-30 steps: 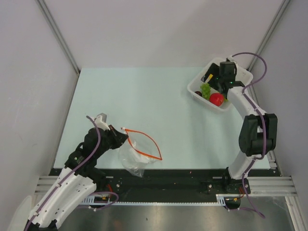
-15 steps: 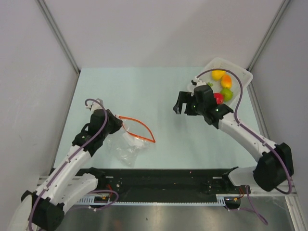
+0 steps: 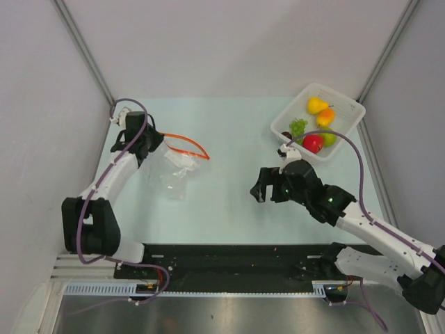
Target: Open the zip-top bag and remove the fake food
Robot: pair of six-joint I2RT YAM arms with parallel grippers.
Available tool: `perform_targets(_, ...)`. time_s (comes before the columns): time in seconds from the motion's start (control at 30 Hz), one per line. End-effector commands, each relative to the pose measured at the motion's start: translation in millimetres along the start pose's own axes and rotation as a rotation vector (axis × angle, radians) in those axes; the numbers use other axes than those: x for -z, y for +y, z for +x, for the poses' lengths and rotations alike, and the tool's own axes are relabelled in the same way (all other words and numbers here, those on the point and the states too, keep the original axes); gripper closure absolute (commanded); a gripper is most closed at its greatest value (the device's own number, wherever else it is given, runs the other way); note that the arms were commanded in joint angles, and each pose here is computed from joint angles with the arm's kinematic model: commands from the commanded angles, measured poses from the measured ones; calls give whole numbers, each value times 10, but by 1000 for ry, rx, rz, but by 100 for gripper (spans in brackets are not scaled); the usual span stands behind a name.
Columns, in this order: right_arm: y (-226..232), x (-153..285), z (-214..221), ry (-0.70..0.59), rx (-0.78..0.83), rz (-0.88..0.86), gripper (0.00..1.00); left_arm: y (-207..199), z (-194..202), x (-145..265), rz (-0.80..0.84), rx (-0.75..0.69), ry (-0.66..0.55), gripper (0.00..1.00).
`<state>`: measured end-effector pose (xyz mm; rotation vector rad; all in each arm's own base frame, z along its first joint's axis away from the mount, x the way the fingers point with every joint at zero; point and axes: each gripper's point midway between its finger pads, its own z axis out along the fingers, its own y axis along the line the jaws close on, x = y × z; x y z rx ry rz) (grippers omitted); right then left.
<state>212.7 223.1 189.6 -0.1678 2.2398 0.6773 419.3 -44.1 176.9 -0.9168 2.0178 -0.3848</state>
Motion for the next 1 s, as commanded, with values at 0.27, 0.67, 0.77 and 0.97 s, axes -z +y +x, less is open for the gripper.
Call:
perform_targets(0.27, -249, 242, 150, -78, -87, 44, 4, -318, -467, -5, 176, -13, -1, 10)
perform_targets(0.67, -560, 383, 128, -221, -246, 141, 0, -746, 1070, 1335, 523, -307, 174, 0)
perform_targets(0.77, -653, 447, 169, -257, -293, 151, 0, -605, 1663, 1776, 681, -304, 254, 1)
perform_targets(0.97, -474, 572, 260, -270, -311, -22, 0, -335, 2189, 2572, 1046, -234, 389, 0)
